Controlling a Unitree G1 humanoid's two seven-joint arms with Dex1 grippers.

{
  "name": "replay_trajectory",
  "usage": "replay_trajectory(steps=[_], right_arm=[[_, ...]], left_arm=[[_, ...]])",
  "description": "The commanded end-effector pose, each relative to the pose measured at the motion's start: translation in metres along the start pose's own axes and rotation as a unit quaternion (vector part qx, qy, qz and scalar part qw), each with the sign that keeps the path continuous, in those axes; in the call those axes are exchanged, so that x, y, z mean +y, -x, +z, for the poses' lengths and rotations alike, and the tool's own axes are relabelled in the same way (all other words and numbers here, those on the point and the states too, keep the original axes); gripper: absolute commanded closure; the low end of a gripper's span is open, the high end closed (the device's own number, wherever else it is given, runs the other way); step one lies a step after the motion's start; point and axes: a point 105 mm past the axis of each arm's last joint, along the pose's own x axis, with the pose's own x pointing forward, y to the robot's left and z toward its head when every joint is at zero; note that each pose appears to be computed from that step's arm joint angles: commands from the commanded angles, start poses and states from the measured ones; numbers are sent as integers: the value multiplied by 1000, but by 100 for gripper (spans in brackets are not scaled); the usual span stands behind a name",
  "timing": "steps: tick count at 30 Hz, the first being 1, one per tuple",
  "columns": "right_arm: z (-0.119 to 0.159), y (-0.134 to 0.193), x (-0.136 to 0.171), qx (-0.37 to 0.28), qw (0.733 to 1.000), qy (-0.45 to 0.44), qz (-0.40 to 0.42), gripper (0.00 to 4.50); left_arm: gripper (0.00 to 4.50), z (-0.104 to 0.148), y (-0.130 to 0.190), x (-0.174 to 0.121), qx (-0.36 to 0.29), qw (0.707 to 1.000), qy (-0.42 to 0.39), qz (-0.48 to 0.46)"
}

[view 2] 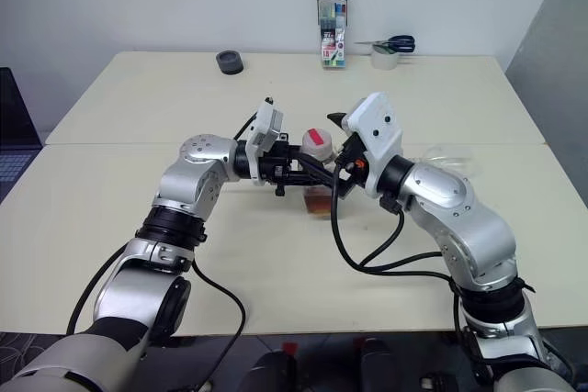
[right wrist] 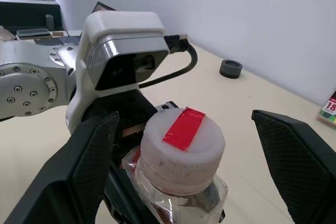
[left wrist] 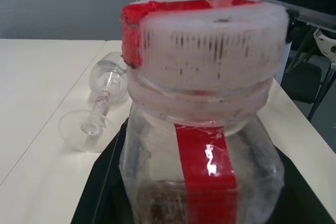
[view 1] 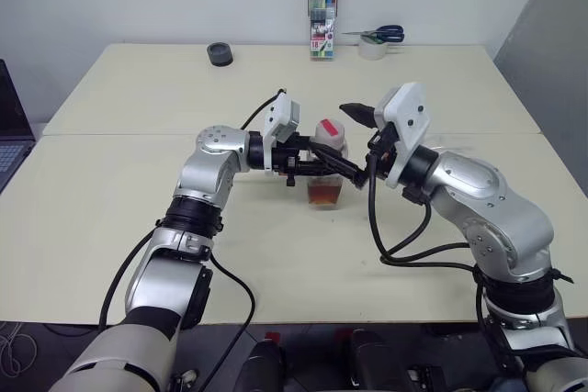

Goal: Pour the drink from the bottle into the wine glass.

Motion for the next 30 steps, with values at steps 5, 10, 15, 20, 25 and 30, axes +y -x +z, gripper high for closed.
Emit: replay_trajectory(steps=[5,10,15,20,25,30], right_arm=[[17,1,-10,-37,999,5,-25,19],[14,5,-15,-34,999,-5,-39,19],[10,11,-20,-25,998,-7,-51,19],[8,16,-22,-18,998,-5,-56,19],[7,19,-25,-13,998,-4,-60,19],[6,22,-26,-9,998,-3,-59,19]], left_arm=[[273,19,1,1,-17,999,-31,-7],[273,17,1,0,-14,999,-32,-10],[273,15,1,-2,-9,999,-36,-13],[273,15,1,-2,-10,999,-35,-14],[273,15,2,-2,-9,999,-36,-15],[273,15,2,-3,-9,999,-36,-15]])
